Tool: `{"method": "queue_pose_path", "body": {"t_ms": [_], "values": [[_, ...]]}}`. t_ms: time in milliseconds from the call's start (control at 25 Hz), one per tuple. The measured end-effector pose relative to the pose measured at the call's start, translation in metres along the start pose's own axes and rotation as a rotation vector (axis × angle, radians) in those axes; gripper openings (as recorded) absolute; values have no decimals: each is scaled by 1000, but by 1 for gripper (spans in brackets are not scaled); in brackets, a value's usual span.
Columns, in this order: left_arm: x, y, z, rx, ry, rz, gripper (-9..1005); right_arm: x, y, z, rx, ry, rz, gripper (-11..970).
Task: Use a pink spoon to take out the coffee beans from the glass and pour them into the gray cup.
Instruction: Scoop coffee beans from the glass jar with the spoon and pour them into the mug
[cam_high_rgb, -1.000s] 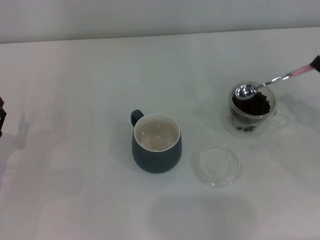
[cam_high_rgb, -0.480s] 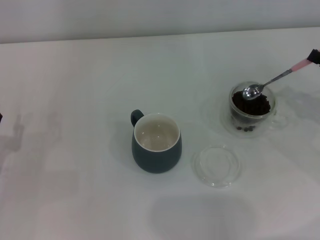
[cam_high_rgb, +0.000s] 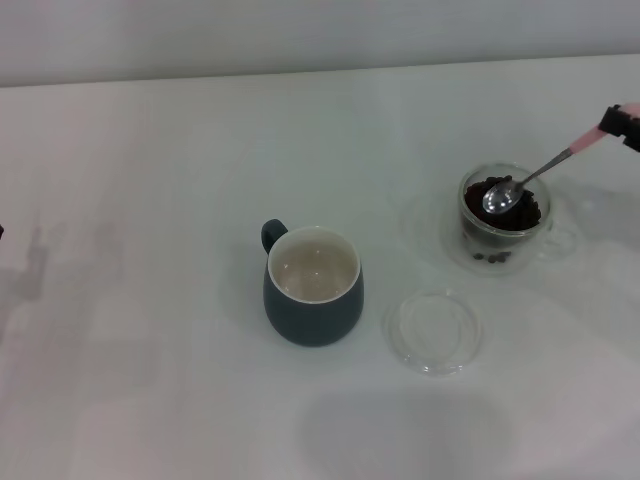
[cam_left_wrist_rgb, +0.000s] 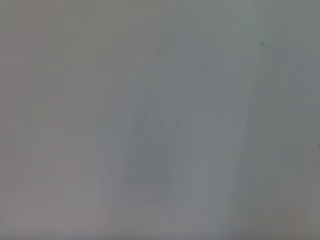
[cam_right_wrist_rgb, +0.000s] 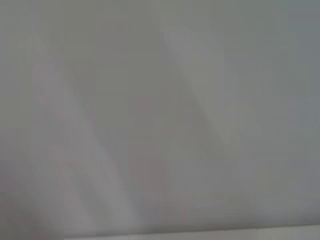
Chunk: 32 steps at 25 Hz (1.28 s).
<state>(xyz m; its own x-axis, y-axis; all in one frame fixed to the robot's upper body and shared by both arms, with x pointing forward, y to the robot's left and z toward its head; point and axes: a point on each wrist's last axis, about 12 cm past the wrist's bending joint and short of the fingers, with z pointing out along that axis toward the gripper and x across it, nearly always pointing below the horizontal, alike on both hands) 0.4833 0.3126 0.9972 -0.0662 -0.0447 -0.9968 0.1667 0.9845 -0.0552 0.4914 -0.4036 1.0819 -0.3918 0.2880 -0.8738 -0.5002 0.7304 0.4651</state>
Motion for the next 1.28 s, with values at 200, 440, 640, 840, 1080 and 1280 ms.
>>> {"method": "queue_pose_path", "body": {"t_ms": [200, 440, 640, 840, 1080, 1280], "values": [[0, 0, -1, -1, 1, 0, 539, 0, 0, 6, 3, 20, -15, 142], [1, 0, -1, -2, 2, 0, 540, -3, -3, 8, 24, 23, -29, 142], [1, 1, -2, -3, 4, 0, 540, -4, -6, 7, 47, 43, -49, 142], [1, 1, -2, -4, 4, 0, 540, -4, -7, 7, 58, 49, -38, 142], [1, 1, -2, -4, 4, 0, 539, -3, -8, 7, 71, 23, 71, 142], [1, 1, -2, -4, 4, 0, 539, -4, -11, 3, 108, -26, 183, 141]]}}
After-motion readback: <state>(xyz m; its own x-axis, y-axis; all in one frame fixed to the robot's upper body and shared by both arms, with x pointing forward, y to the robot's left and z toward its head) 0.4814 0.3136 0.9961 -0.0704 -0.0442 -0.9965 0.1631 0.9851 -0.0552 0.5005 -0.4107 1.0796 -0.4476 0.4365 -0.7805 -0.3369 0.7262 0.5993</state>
